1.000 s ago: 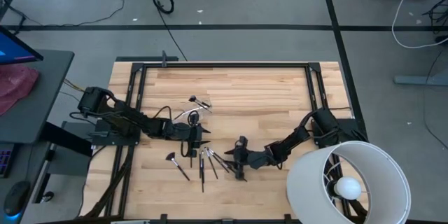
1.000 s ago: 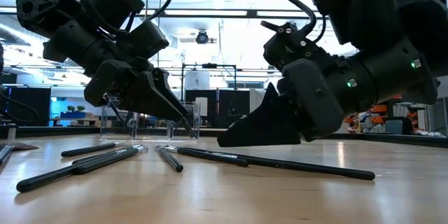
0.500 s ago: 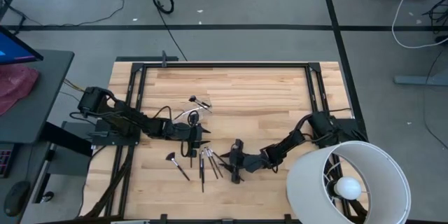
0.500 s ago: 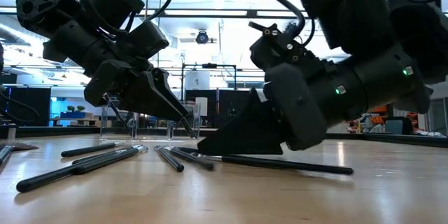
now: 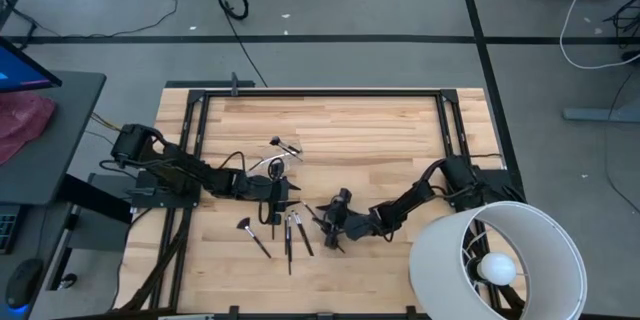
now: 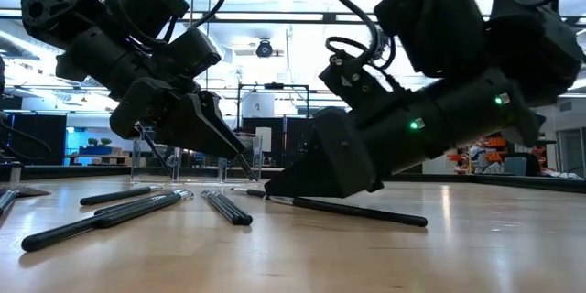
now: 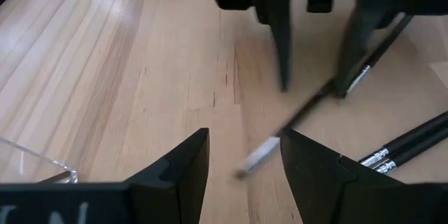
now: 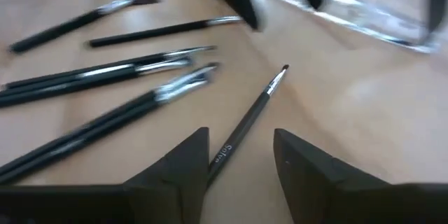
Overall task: Put items in baskets/containers
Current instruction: Put the eyeshadow brush into the left section of the transparent organizer
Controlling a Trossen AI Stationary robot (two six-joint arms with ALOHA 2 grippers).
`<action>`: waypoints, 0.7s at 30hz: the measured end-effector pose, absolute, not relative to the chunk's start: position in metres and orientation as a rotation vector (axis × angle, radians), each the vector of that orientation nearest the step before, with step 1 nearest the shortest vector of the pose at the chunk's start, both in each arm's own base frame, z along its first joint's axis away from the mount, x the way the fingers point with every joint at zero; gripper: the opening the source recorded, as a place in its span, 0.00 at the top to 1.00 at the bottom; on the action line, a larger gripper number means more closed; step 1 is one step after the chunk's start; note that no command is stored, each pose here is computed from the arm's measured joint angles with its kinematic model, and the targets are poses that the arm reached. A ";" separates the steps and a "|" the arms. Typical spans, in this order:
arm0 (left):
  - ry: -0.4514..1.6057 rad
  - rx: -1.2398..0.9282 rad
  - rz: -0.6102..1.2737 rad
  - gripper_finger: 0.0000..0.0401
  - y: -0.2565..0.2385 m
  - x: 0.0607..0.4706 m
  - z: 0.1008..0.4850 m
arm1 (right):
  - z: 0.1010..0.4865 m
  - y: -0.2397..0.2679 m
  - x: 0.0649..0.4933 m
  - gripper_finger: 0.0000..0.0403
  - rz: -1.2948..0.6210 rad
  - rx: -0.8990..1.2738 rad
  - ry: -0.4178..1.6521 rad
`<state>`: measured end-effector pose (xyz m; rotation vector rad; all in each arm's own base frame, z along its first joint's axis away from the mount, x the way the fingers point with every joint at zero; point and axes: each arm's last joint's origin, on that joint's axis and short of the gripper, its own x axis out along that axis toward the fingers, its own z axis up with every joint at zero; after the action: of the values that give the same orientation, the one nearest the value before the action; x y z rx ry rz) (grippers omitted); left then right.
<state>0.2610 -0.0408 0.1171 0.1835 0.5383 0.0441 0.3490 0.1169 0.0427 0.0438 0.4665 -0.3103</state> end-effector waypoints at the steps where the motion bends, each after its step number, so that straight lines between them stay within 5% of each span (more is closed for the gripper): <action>1: 0.538 0.184 0.044 0.55 -0.041 0.261 0.117 | 0.042 0.115 0.349 0.59 -0.337 0.052 0.469; 11: 0.539 0.184 0.044 0.55 -0.041 0.261 0.117 | 0.060 0.107 0.347 0.59 -0.320 -0.050 0.552; 21: 0.539 0.179 0.046 0.55 -0.041 0.261 0.117 | 0.060 0.094 0.345 0.59 -0.325 0.146 0.649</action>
<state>0.2610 -0.0408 0.1170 0.1787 0.5385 0.0455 0.3453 0.0938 0.0601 0.1464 0.6487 -0.3249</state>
